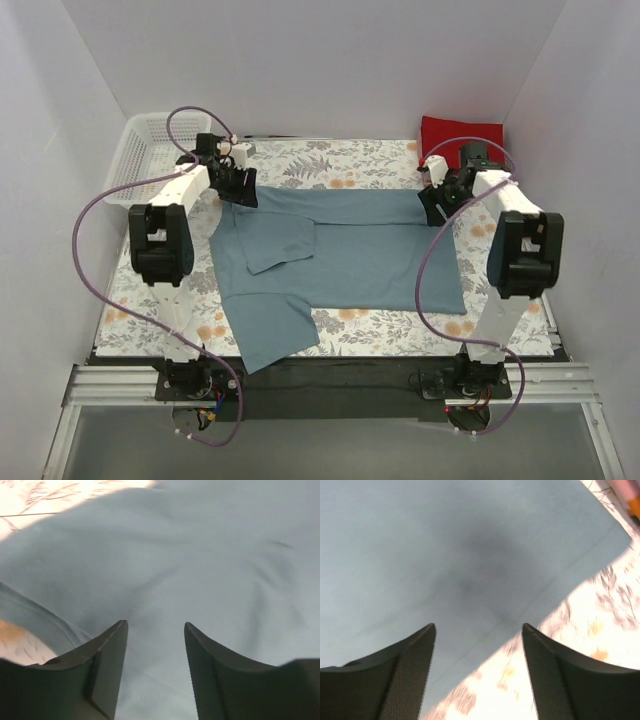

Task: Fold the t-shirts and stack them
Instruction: Fold the tshirt

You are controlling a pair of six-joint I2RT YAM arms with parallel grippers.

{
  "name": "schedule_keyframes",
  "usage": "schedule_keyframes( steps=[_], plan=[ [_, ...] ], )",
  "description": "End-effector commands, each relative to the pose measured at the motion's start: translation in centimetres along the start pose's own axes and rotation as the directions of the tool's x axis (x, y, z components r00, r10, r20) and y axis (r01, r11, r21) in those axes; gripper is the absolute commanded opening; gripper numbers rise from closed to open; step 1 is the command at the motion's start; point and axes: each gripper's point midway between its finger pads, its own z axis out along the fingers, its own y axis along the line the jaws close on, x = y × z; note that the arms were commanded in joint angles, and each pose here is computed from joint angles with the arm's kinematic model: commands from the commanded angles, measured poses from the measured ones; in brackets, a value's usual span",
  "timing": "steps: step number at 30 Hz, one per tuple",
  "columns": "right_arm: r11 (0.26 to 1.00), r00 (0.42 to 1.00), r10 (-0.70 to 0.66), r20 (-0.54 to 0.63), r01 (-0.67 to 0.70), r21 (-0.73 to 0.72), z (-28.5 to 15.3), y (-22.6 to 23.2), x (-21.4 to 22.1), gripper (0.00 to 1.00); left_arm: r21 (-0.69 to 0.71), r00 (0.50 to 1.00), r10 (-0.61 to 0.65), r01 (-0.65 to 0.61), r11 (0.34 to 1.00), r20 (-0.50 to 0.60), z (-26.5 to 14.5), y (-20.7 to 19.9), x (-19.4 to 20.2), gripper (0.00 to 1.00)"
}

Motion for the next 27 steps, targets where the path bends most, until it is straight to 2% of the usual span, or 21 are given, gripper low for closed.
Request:
schedule_keyframes(
  steps=[1, 2, 3, 4, 5, 6, 9, 10, 11, 12, 14, 15, 17, 22, 27],
  plan=[
    [0.989, 0.983, -0.140, 0.122, 0.143, -0.021, -8.4, 4.2, -1.8, 0.80, 0.117, 0.950, 0.160, -0.197, 0.973, 0.267, -11.2, -7.5, -5.0, 0.50],
    [0.986, 0.980, -0.156, 0.123, 0.162, -0.033, -9.2, 5.1, -1.3, 0.82, 0.119, 0.931, 0.180, -0.227, 0.967, 0.316, -14.0, -9.5, -4.3, 0.55],
    [0.977, 0.969, -0.206, 0.137, 0.211, -0.025, -10.7, 6.3, -0.7, 0.83, 0.122, 0.909, 0.198, -0.258, 0.959, 0.366, -15.1, -10.5, -4.1, 0.81],
    [0.973, 0.969, -0.215, 0.119, 0.223, -0.054, -11.4, 7.6, 0.5, 0.85, 0.128, 0.891, 0.213, -0.285, 0.950, 0.401, -16.2, -11.6, -3.8, 0.83],
    [0.966, 0.960, -0.249, 0.132, 0.255, -0.034, -12.9, 8.6, 0.8, 0.85, 0.098, 0.846, 0.243, -0.325, 0.940, 0.474, -19.5, -13.5, -3.9, 0.83],
    [0.964, 0.962, -0.253, 0.103, 0.260, -0.062, -12.8, 9.7, 2.7, 0.86, 0.111, 0.848, 0.236, -0.323, 0.940, 0.475, -18.9, -13.9, -2.1, 0.84],
    [0.929, 0.933, -0.358, 0.041, 0.360, -0.085, -13.6, 12.4, 6.1, 0.84, 0.082, 0.824, 0.280, -0.364, 0.928, 0.492, -20.6, -15.6, 1.0, 0.84],
    [0.920, 0.924, -0.382, -0.031, 0.377, -0.104, -12.7, 12.9, 8.9, 0.81, 0.076, 0.831, 0.291, -0.368, 0.927, 0.474, -20.7, -15.7, 1.8, 0.84],
    [0.911, 0.913, -0.406, -0.049, 0.401, -0.094, -12.9, 13.3, 10.1, 0.80, 0.087, 0.843, 0.297, -0.372, 0.924, 0.447, -20.6, -15.9, 2.8, 0.84],
    [0.906, 0.904, -0.420, -0.077, 0.413, -0.097, -12.6, 13.5, 11.4, 0.78, 0.122, 0.876, 0.304, -0.372, 0.920, 0.376, -20.0, -16.0, 4.9, 0.84],
    [0.892, 0.881, -0.448, -0.154, 0.431, -0.132, -11.5, 14.1, 14.9, 0.70, 0.166, 0.905, 0.295, -0.356, 0.920, 0.306, -19.5, -16.1, 6.7, 0.76],
    [0.889, 0.874, -0.457, -0.165, 0.442, -0.120, -11.4, 14.2, 15.6, 0.68, 0.205, 0.926, 0.279, -0.334, 0.920, 0.255, -19.3, -16.4, 8.3, 0.74],
    [0.884, 0.859, -0.468, -0.209, 0.454, -0.114, -10.4, 14.4, 18.0, 0.64, 0.231, 0.930, 0.289, -0.340, 0.912, 0.227, -18.9, -16.7, 9.7, 0.72],
    [0.866, 0.844, -0.491, -0.216, 0.499, -0.024, -8.4, 12.9, 18.5, 0.58, 0.197, 0.939, 0.272, -0.313, 0.929, 0.211, -18.2, -16.2, 11.4, 0.72],
    [0.865, 0.840, -0.493, -0.229, 0.502, -0.019, -7.2, 12.7, 19.3, 0.57, 0.186, 0.950, 0.263, -0.293, 0.938, 0.169, -17.4, -15.7, 13.3, 0.72]
  ],
)
